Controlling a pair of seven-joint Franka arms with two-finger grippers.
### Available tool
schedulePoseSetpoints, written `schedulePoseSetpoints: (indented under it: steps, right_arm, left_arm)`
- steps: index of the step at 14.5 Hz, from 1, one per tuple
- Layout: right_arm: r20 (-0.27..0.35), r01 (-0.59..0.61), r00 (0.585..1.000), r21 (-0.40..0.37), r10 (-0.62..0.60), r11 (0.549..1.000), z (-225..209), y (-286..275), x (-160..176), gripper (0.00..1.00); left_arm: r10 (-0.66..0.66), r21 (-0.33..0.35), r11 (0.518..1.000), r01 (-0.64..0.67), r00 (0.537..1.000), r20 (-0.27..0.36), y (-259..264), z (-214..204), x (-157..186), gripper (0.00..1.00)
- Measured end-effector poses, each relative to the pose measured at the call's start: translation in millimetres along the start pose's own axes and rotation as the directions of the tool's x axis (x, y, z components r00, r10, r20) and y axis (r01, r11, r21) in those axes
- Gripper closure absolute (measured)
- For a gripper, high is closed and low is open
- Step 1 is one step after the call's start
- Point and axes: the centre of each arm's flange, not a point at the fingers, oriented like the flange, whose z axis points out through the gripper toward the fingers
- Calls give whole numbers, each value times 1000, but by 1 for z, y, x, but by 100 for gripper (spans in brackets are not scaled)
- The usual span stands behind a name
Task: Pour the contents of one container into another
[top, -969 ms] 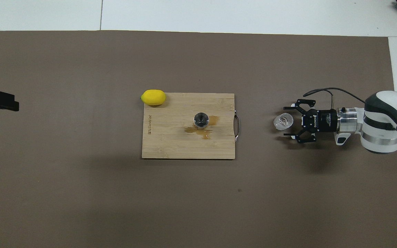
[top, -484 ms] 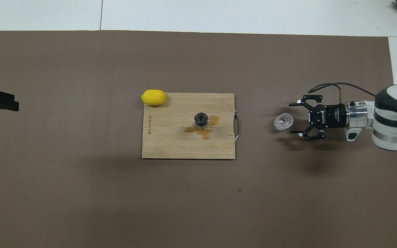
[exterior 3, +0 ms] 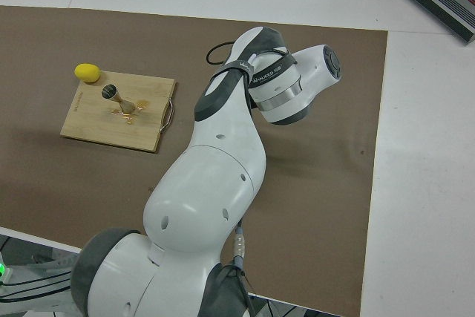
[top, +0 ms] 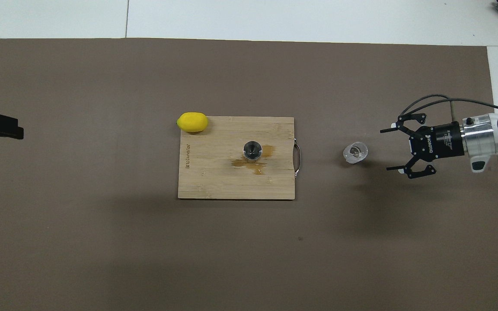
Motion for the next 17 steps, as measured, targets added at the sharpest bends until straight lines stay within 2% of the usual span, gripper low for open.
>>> schedulePoseSetpoints:
  steps: [2, 3, 5, 6, 8, 11, 15, 17]
  right_arm:
    - [-143, 86, 985, -95, -99, 992, -7, -2, -25, 0]
    - [-215, 124, 964, -148, -155, 981, -10, -4, -35, 0]
    - [-353, 217, 888, -240, -293, 946, -20, -14, -56, 0]
    - [-382, 279, 846, -280, -373, 919, -24, -18, -65, 0]
    - [-404, 379, 751, -384, -522, 842, -31, -22, -81, 0]
    - [-411, 452, 613, -518, -674, 726, -41, -24, -109, 0]
    - [-348, 565, 445, -605, -825, 561, -77, -15, -149, 0]
    - [-309, 569, 396, -657, -865, 495, -100, -6, -173, 0]
  left_arm:
    - [1, 0, 1000, -1, 1000, 0, 1, 0, 0, 0]
    - [1, 0, 1000, -1, 1000, 0, 1, 0, 0, 0]
    - [1, 0, 1000, -1, 1000, -1, 1, -1, 0, 0]
    - [1, 0, 1000, -1, 1000, -1, 0, -1, 0, 0]
    - [0, 1, 1000, 0, 1000, -2, 0, -1, 0, 0]
    - [0, 1, 1000, 0, 1000, -3, 0, -2, -1, 0]
    - [0, 1, 1000, 0, 1000, -3, 0, -2, -1, 0]
    - [0, 1, 1000, 0, 1000, -3, 0, -2, -1, 0]
